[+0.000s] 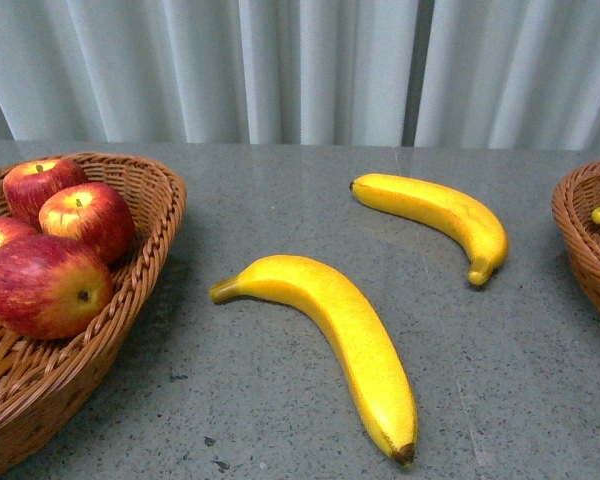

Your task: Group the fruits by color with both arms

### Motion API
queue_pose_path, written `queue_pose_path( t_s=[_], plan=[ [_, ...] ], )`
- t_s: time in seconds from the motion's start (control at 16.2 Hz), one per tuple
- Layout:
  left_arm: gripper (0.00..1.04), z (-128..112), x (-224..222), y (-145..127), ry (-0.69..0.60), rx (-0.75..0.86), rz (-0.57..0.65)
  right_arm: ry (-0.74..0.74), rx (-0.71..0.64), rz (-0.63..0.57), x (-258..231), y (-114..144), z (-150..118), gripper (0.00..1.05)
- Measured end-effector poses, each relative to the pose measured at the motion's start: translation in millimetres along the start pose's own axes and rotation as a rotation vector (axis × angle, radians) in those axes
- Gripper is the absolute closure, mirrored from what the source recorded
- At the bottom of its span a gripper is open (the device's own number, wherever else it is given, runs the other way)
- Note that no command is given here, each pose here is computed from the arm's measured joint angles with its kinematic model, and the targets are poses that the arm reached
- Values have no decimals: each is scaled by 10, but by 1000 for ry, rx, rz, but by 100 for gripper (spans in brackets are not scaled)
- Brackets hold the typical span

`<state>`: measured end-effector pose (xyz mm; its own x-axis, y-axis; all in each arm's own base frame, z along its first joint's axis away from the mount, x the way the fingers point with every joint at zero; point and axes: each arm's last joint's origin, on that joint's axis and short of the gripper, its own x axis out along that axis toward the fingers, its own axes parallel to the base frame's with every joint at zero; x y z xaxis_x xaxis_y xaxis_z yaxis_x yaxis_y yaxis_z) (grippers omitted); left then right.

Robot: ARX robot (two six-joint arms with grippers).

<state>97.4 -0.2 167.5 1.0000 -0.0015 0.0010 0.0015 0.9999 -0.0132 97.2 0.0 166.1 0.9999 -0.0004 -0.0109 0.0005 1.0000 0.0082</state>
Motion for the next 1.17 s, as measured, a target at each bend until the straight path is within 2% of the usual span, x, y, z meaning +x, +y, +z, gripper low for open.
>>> queue_pose_path(
  t_s=[0.12,0.37,0.49,0.56,0.62,0.74,1.17],
  plan=[
    [7,0,0,0,0,0,0,107,143,-4,44,2,35,6],
    [7,0,0,0,0,0,0,-37,197,44,242,29,555,6],
    [7,0,0,0,0,0,0,-25,191,103,576,144,731,6],
    [7,0,0,0,0,0,0,-1,177,176,1143,407,1024,6],
    [7,0,0,0,0,0,0,150,124,260,1661,862,1021,6],
    [7,0,0,0,0,0,0,220,55,340,1860,1276,1032,6],
    [7,0,0,0,0,0,0,302,13,395,1956,1564,946,6]
  ],
)
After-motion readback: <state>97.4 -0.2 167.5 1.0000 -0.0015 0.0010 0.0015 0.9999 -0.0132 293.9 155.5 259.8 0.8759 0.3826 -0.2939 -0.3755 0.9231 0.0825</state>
